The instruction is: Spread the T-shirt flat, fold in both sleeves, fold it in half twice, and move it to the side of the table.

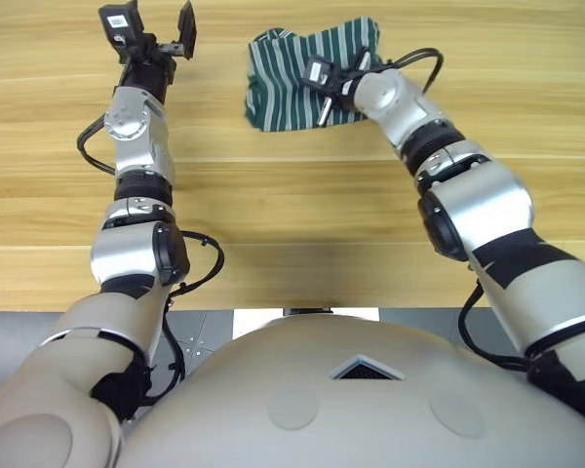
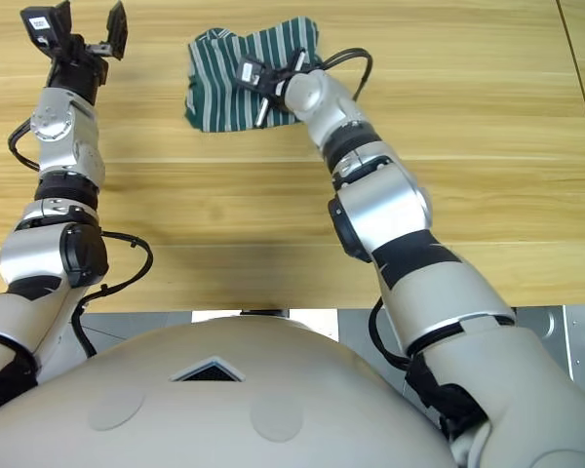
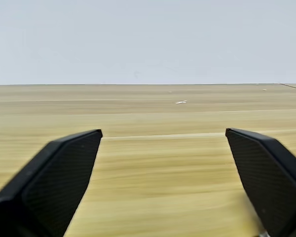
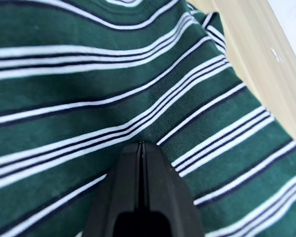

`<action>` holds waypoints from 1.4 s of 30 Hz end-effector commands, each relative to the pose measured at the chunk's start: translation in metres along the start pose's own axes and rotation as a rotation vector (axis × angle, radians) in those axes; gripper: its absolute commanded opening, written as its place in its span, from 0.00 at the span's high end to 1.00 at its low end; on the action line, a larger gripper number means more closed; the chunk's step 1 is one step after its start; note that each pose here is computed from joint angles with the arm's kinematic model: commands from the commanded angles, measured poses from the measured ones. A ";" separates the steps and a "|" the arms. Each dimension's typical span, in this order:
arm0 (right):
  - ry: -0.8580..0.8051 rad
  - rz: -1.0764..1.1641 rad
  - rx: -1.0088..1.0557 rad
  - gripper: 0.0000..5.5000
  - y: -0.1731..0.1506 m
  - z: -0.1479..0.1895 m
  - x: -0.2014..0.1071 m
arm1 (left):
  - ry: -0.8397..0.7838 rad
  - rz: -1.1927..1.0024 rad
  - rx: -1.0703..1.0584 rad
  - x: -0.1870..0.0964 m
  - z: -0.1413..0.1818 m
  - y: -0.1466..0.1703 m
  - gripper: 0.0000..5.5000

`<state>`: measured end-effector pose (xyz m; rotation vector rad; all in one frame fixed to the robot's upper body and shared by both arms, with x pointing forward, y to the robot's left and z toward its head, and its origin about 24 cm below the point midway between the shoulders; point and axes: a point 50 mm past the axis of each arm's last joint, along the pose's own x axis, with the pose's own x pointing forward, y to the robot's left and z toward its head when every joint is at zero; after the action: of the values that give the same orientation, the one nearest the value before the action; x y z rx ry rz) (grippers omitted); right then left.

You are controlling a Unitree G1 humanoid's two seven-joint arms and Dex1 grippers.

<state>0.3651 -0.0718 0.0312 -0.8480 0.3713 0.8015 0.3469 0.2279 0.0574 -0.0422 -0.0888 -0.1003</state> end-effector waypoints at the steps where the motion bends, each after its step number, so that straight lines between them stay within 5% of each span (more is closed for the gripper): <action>1: 0.162 -0.119 0.116 0.99 -0.025 -0.055 -0.024 | -0.040 -0.010 0.006 0.000 0.006 -0.003 0.18; 10: 0.479 -0.301 0.384 0.99 -0.019 -0.180 -0.096 | -0.084 -0.017 0.014 -0.010 0.013 -0.005 0.18; 16: 0.553 -0.477 0.458 0.99 -0.027 -0.216 -0.137 | -0.075 -0.028 0.012 -0.014 0.013 -0.006 0.18; 26: 0.156 -0.760 0.360 0.99 -0.106 -0.156 -0.144 | -0.165 -0.011 0.003 -0.026 0.031 -0.005 0.18; 32: -0.333 -0.779 0.357 0.99 -0.132 -0.074 -0.123 | -0.263 -0.013 0.025 -0.051 0.053 -0.017 0.18; 35: -0.603 -0.782 0.556 0.99 -0.129 -0.041 -0.111 | -0.292 -0.006 0.059 -0.064 0.056 -0.025 0.18; 38: -0.790 -0.818 0.533 0.99 -0.111 -0.009 -0.101 | -0.306 0.033 0.093 -0.073 0.056 -0.024 0.18; 42: -0.871 -0.811 0.529 0.99 -0.081 -0.004 -0.090 | -0.286 0.125 0.177 -0.077 0.047 -0.010 0.18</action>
<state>0.3732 -0.1511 0.1378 -0.0571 -0.5290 0.2107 0.2659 0.2216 0.1035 0.0702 -0.4007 0.0007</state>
